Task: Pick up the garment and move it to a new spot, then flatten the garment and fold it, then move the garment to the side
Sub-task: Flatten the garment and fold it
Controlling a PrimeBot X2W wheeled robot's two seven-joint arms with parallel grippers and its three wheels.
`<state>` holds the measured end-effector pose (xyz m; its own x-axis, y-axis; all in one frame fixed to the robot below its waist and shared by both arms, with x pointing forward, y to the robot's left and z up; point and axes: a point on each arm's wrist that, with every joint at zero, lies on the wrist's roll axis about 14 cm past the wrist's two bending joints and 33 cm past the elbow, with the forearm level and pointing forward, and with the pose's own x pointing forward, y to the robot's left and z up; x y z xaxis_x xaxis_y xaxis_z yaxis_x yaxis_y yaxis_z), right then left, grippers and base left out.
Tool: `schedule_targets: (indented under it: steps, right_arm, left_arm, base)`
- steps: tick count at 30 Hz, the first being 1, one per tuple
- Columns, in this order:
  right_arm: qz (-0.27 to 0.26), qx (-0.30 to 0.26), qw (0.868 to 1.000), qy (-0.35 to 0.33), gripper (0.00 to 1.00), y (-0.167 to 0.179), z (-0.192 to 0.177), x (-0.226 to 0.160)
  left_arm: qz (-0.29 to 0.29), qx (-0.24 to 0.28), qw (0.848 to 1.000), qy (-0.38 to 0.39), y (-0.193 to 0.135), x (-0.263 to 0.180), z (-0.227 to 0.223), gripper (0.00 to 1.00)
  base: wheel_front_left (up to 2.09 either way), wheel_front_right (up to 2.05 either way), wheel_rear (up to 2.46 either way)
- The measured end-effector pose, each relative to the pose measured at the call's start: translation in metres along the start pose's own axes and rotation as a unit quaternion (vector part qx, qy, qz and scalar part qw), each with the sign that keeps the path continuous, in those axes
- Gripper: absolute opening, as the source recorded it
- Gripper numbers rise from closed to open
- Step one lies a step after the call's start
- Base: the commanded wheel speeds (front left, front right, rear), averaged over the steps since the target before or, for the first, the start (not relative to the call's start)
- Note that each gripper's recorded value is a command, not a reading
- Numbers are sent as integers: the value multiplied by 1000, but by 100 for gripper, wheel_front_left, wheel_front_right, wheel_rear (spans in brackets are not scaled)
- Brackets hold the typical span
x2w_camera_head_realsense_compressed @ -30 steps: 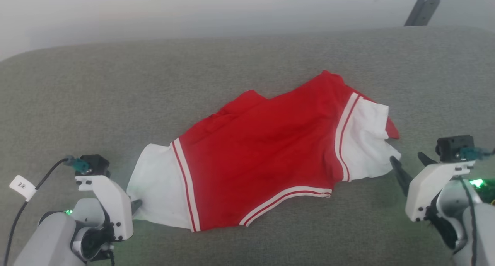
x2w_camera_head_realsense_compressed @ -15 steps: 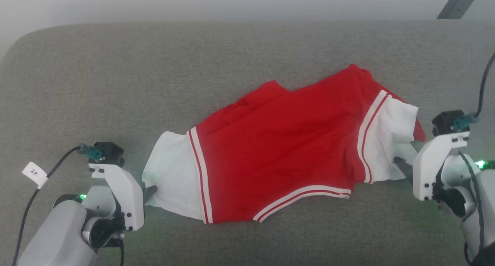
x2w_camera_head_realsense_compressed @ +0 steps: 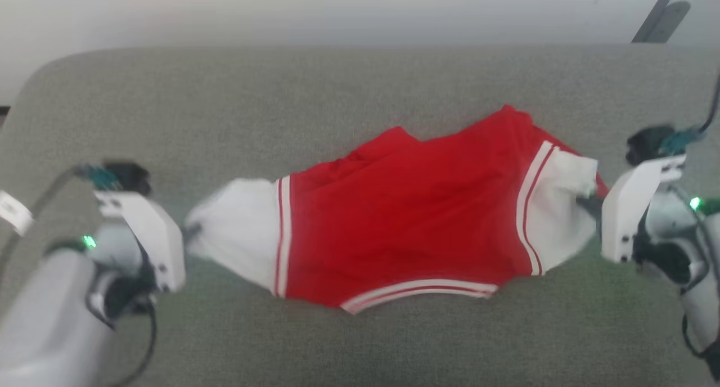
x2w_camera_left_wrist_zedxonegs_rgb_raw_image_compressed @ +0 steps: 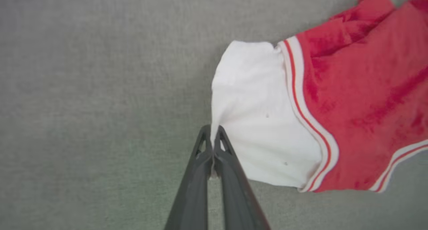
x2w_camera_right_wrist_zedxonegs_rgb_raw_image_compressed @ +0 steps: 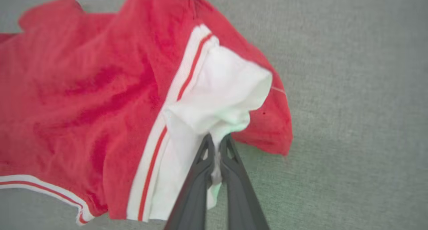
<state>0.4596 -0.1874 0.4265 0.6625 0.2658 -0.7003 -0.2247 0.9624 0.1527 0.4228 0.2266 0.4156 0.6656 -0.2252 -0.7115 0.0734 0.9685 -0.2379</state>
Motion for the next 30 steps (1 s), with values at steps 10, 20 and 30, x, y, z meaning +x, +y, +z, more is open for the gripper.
schedule_targets:
  steps: [10, 20, 30]
  right_arm:
    - [43, -64, 979, -187, 0, 37, 118, -75]
    - [19, -113, 910, -399, 0, 59, 234, -173]
    - [1, -117, 884, -453, 0, 67, 276, -195]
  left_arm:
    - [14, 93, 979, -182, -23, -81, 152, 0]
    - [9, 162, 910, -382, -81, -196, 287, 0]
    - [9, 174, 878, -447, -99, -230, 332, 0]
  base:
    - [0, 0, 0]
    - [0, 0, 0]
    - [0, 0, 0]
